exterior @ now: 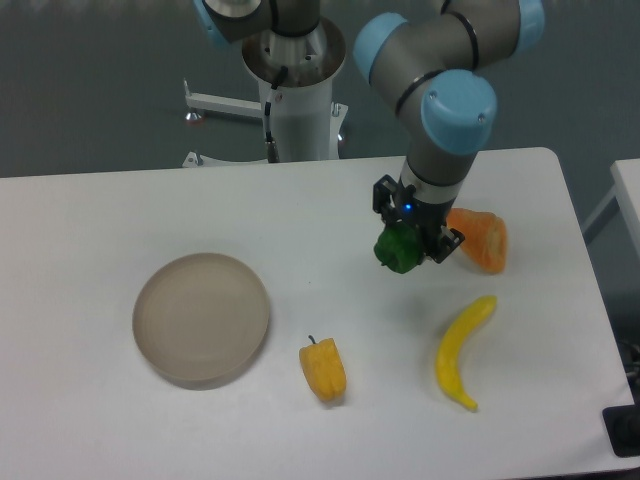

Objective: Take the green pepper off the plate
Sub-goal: 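Lift the green pepper off the plate and carry it toward the orange object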

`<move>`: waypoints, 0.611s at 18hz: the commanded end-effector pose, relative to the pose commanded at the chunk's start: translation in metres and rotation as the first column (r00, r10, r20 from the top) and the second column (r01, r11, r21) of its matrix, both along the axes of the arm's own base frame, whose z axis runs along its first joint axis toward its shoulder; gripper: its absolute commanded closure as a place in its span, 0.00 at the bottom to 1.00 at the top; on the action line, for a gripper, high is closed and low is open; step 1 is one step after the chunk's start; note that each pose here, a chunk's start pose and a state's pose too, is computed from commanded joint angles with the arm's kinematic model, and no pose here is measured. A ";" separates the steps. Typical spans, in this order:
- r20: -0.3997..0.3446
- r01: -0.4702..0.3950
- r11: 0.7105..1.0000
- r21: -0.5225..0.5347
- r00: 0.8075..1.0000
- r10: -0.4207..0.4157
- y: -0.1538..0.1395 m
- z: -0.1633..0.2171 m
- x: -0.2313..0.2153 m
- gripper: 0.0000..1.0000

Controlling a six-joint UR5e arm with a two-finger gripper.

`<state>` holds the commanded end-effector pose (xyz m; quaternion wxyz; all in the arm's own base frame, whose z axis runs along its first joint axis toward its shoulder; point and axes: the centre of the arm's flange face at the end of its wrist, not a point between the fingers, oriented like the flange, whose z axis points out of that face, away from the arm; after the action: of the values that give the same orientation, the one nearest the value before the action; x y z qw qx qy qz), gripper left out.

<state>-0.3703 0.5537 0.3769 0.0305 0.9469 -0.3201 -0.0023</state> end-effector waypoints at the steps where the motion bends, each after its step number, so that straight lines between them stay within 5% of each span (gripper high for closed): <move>1: -0.013 0.043 0.999 0.007 0.999 -0.043 -0.001 0.002 -0.004 0.94; 11: -0.027 0.045 0.998 0.035 0.999 -0.045 -0.006 0.009 -0.019 0.95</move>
<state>-0.3893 0.5480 0.3855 0.0176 0.9397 -0.3408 -0.0211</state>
